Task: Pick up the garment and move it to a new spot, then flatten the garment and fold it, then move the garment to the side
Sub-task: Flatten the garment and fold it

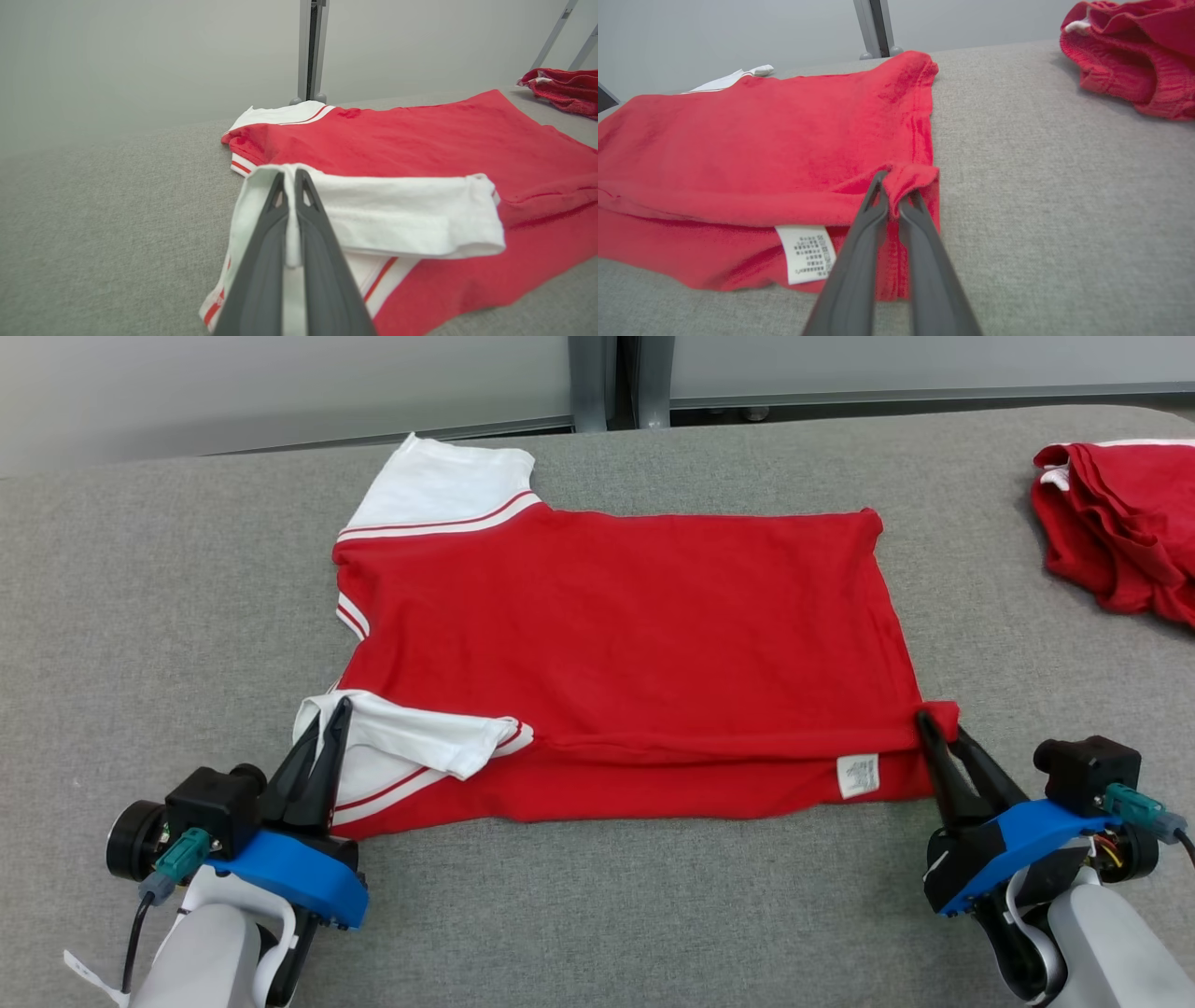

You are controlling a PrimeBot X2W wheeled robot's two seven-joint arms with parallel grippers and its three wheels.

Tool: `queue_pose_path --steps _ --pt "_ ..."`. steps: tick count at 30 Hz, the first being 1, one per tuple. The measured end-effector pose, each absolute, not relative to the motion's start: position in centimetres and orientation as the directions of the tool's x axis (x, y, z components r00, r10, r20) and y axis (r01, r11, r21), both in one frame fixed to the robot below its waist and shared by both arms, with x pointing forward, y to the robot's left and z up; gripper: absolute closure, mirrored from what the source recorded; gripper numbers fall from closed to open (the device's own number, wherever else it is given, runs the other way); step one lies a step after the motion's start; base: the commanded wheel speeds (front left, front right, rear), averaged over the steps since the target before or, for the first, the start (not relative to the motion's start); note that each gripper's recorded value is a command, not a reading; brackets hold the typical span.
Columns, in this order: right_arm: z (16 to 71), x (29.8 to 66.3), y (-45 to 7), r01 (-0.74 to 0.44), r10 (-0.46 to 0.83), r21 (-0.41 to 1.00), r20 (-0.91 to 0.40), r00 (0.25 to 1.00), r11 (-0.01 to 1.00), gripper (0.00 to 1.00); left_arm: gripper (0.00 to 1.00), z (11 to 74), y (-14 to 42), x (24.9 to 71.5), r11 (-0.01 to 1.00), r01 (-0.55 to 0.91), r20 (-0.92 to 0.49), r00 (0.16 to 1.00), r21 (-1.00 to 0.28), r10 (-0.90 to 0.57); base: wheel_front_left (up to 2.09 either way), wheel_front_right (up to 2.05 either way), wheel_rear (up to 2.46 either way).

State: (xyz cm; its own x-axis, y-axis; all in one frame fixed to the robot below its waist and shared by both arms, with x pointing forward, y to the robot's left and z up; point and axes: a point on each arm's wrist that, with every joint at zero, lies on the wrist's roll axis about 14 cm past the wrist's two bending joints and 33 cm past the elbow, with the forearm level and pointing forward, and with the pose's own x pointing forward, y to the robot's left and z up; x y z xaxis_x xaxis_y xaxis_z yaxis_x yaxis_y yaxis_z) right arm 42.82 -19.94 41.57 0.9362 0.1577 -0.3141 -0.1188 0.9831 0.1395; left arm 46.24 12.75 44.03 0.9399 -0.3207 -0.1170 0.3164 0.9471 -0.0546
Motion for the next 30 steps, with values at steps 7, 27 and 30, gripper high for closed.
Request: queue_pose_path --steps 7,27,30 --pt "41.8 42.8 -20.2 -0.139 0.160 0.092 -0.284 0.945 0.986 0.00 0.00 44.9 13.3 46.4 0.953 0.301 -0.096 0.948 -0.046 -0.304 0.00 0.00 0.00" --pt "37.8 40.7 -19.9 -0.162 0.162 0.036 -0.425 0.891 0.986 0.00 0.00 38.1 15.0 41.1 0.970 0.208 -0.298 0.925 -0.128 -0.237 0.00 0.00 0.00" --pt "37.3 40.8 -19.8 -0.164 0.160 0.028 -0.435 0.886 0.986 0.00 0.00 37.5 15.0 41.3 0.970 0.205 -0.315 0.919 -0.128 -0.235 0.00 0.00 0.00"
